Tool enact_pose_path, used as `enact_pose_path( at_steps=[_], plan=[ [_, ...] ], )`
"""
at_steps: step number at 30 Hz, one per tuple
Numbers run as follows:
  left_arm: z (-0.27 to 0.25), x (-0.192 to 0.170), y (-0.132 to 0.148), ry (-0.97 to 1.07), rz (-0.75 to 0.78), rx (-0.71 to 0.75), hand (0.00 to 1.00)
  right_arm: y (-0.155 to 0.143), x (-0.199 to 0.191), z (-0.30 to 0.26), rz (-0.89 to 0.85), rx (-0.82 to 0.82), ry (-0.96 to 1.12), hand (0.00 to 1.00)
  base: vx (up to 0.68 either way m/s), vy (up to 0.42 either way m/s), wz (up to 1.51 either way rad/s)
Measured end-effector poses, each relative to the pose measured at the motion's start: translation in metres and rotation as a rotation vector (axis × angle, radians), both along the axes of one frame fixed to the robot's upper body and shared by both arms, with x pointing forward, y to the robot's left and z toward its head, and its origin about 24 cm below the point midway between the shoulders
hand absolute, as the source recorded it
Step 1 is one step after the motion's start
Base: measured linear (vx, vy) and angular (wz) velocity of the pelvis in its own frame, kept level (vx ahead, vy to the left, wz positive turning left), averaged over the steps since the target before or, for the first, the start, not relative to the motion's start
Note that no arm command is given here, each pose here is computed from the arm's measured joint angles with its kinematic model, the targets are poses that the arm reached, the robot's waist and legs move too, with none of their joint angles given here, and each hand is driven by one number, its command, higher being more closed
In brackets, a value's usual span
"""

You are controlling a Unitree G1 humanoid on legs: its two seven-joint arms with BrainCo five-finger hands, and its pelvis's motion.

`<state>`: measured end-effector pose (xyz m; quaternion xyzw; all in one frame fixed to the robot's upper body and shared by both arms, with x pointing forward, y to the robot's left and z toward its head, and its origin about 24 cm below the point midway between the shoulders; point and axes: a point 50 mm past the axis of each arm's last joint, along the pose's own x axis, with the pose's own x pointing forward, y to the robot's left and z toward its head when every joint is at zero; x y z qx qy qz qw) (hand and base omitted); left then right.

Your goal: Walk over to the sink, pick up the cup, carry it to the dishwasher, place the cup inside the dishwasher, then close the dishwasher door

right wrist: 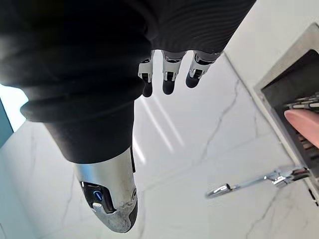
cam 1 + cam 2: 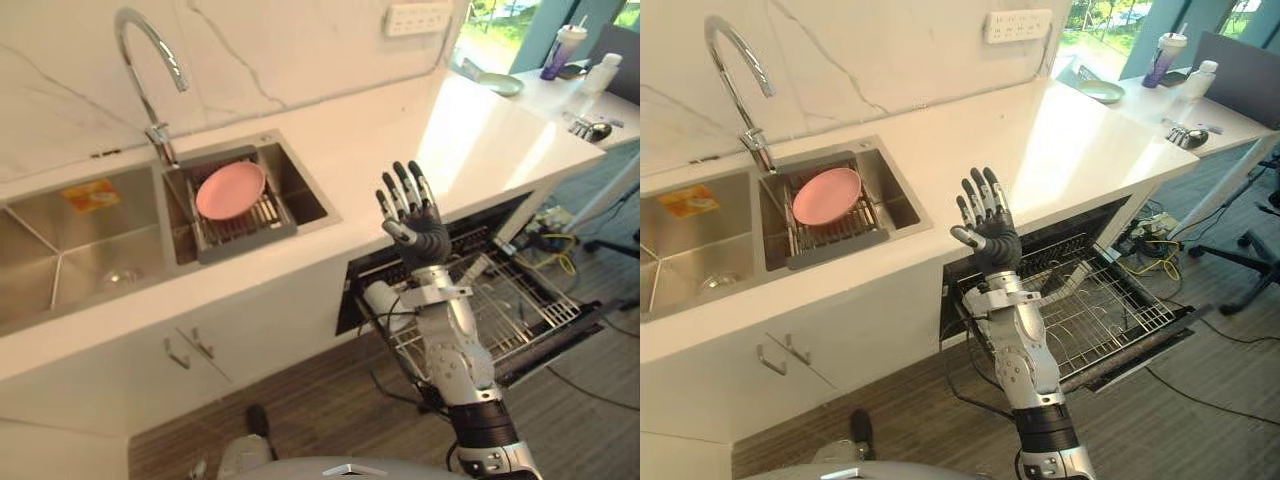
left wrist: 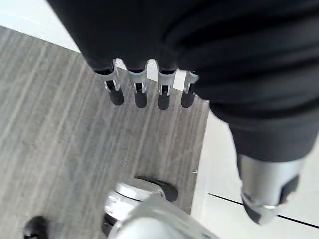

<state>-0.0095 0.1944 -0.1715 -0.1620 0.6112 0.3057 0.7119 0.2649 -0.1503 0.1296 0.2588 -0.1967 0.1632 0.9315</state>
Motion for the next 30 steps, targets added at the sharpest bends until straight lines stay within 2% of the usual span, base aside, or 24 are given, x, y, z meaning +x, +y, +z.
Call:
enact_pose_path(
  at_steps=[6,9,12,15,19,20,25,30],
  plan=[
    [0.002,-0.009,0.008,0.017,-0.198,0.013,0.00,-0.006,0.001,-0.002,-0.061,0.015,0.033,0.00,0.09,0.088,0.01],
    [0.001,0.002,0.009,-0.005,-0.294,0.009,0.00,-0.031,-0.001,-0.009,-0.194,0.006,0.077,0.00,0.13,0.122,0.64],
    [0.003,0.017,0.023,-0.014,-0.333,0.043,0.00,-0.055,-0.009,-0.017,-0.312,0.031,0.109,0.00,0.12,0.118,1.17],
    [0.007,0.035,0.043,-0.015,-0.343,0.085,0.00,-0.055,-0.017,-0.019,-0.326,0.065,0.106,0.00,0.13,-0.001,0.91],
    [0.007,0.042,0.040,-0.042,-0.363,0.090,0.00,-0.052,-0.028,-0.012,-0.256,0.071,0.038,0.00,0.11,-0.056,0.66],
    [0.004,0.044,0.028,-0.021,-0.442,0.074,0.00,-0.072,-0.031,-0.008,-0.313,0.052,0.023,0.00,0.07,-0.043,0.12],
    [0.004,0.044,0.028,-0.022,-0.440,0.072,0.00,-0.072,-0.031,-0.008,-0.314,0.052,0.023,0.00,0.00,0.000,0.02],
    [0.003,0.040,0.025,-0.040,-0.327,0.011,0.00,-0.068,-0.030,-0.010,-0.317,0.060,0.038,0.00,0.01,-0.006,0.17]
  ],
)
